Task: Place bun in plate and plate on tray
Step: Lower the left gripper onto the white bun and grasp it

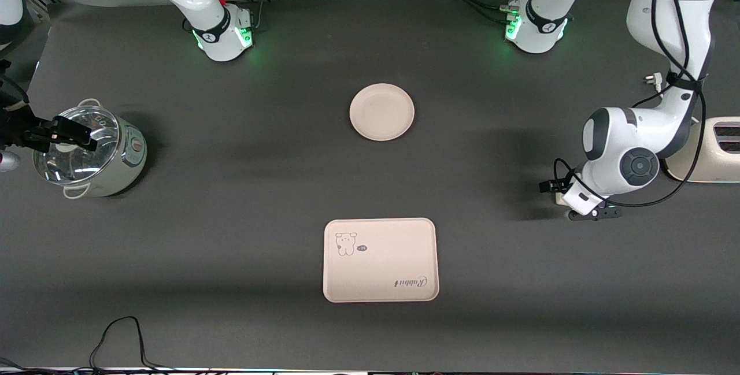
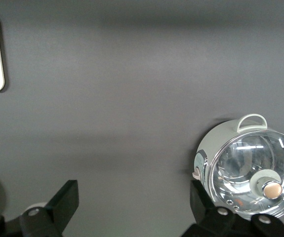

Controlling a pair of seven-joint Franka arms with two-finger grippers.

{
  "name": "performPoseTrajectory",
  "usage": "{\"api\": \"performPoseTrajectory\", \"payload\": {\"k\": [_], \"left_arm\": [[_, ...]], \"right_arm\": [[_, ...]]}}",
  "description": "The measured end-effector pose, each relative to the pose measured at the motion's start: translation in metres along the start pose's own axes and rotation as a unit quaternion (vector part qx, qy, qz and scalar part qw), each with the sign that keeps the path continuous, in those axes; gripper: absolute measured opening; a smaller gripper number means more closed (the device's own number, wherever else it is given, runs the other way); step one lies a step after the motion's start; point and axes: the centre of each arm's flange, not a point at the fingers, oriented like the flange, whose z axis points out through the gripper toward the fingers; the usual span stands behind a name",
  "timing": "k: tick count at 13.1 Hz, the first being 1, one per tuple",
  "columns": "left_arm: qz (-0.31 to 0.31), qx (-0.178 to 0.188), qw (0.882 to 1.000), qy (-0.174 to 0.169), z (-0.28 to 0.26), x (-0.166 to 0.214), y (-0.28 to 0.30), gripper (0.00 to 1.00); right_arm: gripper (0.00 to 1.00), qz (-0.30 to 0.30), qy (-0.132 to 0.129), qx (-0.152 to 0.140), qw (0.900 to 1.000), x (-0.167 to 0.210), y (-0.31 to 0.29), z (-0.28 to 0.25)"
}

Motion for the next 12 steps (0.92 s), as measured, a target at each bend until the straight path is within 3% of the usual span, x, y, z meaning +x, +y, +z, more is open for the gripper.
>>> {"api": "performPoseTrajectory", "payload": {"k": [1,4,5,7,8,10,12], "left_arm": [[-0.002,-0.001,1.0,0.003,0.003,0.002,-0.003,0.77],[-0.005,-0.003,1.0,0.011,0.011,0.005,-0.005,0.73],[-0.005,-0.004,1.0,0.012,0.012,0.005,-0.005,0.66],[-0.006,-0.004,1.0,0.015,0.009,0.008,-0.006,0.38],[-0.007,-0.005,1.0,0.018,0.006,0.009,-0.007,0.3],[-0.009,-0.004,1.0,0.018,-0.006,0.011,-0.01,0.24],[-0.013,0.002,1.0,-0.004,-0.036,0.007,-0.014,0.21]], "right_arm": [[1.0,0.0,0.0,0.0,1.0,0.0,0.0,0.0],[1.0,0.0,-0.001,0.0,1.0,0.0,0.0,0.0],[1.0,0.0,-0.001,0.0,1.0,0.0,0.0,0.001],[1.0,0.0,-0.002,0.0,1.0,0.0,0.0,0.001],[1.0,0.0,-0.002,0.0,1.0,0.0,0.0,0.002],[1.0,0.001,-0.003,0.0,1.0,0.0,0.001,0.002],[1.0,0.002,-0.003,0.0,1.0,0.0,0.002,0.003]]}}
